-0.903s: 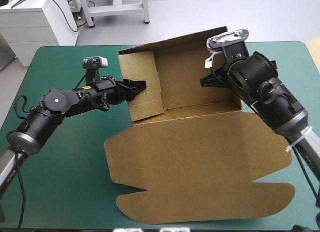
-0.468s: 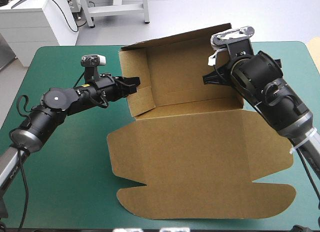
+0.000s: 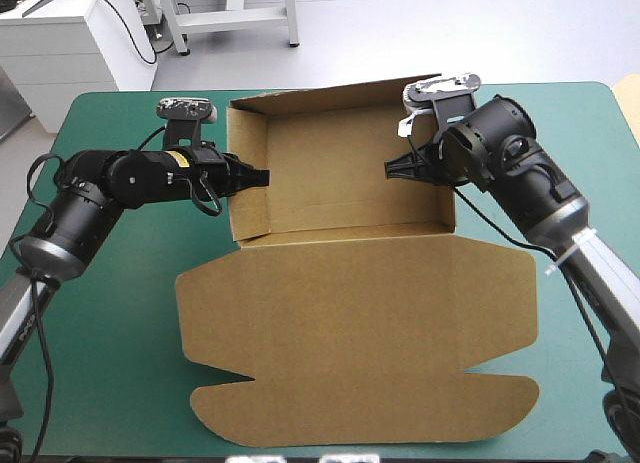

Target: Fold the box

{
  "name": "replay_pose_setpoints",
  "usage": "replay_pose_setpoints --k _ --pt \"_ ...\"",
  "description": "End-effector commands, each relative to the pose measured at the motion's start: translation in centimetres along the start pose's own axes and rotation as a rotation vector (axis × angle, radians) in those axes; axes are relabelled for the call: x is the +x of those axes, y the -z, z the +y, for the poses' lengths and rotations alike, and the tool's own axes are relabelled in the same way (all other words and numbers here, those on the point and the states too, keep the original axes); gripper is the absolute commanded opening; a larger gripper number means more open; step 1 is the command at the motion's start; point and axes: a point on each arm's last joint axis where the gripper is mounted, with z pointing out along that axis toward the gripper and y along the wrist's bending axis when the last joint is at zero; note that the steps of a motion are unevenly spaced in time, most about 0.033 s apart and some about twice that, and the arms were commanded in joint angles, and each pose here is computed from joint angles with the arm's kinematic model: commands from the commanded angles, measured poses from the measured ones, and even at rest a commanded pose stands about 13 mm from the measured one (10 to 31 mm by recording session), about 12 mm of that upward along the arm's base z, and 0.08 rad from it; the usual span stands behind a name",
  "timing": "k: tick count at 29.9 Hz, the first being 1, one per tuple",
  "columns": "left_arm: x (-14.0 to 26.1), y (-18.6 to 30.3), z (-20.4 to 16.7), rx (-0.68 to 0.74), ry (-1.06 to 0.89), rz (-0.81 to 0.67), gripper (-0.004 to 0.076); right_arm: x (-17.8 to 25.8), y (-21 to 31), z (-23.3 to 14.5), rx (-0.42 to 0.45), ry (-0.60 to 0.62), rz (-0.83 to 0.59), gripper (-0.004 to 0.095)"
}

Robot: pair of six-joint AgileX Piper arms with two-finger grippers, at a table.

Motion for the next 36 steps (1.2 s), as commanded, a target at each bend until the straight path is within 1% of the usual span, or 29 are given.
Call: replay_pose_setpoints --k 1,3,4,7,10,14,18,26,27,29,32,34,36 --pt "-1.6 1.2 -1.4 0.001 -0.007 0.022 -0.0008 -0.5 -0.7 -0.4 -0.128 -0.021 0.052 -0.0002" --pt "-2.1 0.4 -1.3 -0.009 -0.007 0.066 -0.0008 -0.5 -1.8 -0.5 -0.167 -0.032 0.092 -0.0002" --pt "-2.4 -0.3 -1.2 -0.02 -0.013 0.091 -0.0008 -0.4 -2.4 -0.7 -0.174 -0.042 0.109 -0.0001" --pt "-2.9 -2.8 -0.5 -0.069 0.018 0.178 -0.0008 0.0 -3.6 -1.1 -0.155 -0.05 0.149 -0.0001" --pt "-3.1 -5.3 0.0 -0.098 0.051 0.252 -0.0008 0.4 -4.9 -1.6 -0.142 -0.018 0.185 -0.0002" --pt "-3.0 -8.0 0.7 -0.131 0.057 0.343 -0.0008 0.6 -7.4 -2.4 -0.115 -0.043 0.243 -0.0002" --pt "-2.3 -10.2 1.4 -0.154 0.061 0.424 -0.0008 0.7 -9.7 -2.9 -0.128 -0.04 0.298 -0.0002" --pt "-1.4 -12.7 2.1 -0.165 0.063 0.495 0.0 1.2 -13.3 -3.5 -0.119 -0.002 0.376 0.0" --pt "-1.4 -12.7 2.1 -0.161 0.054 0.498 0.0017 1.3 -13.6 -3.4 -0.12 0.004 0.384 0.0006" --pt "-1.3 -12.8 2.1 -0.161 0.052 0.502 0.0077 1.4 -14.2 -3.3 -0.12 0.004 0.397 0.0016" --pt "-1.3 -12.8 2.1 -0.157 0.055 0.503 0.0244 1.5 -14.8 -3.2 -0.121 0.003 0.402 0.0072" --pt "-1.3 -12.8 2.0 -0.152 0.058 0.503 0.0392 1.3 -14.8 -3.2 -0.122 -0.002 0.384 0.0155" --pt "-1.3 -12.8 2.0 -0.154 0.065 0.502 0.0505 1.3 -14.9 -3.2 -0.123 -0.003 0.378 0.0269"
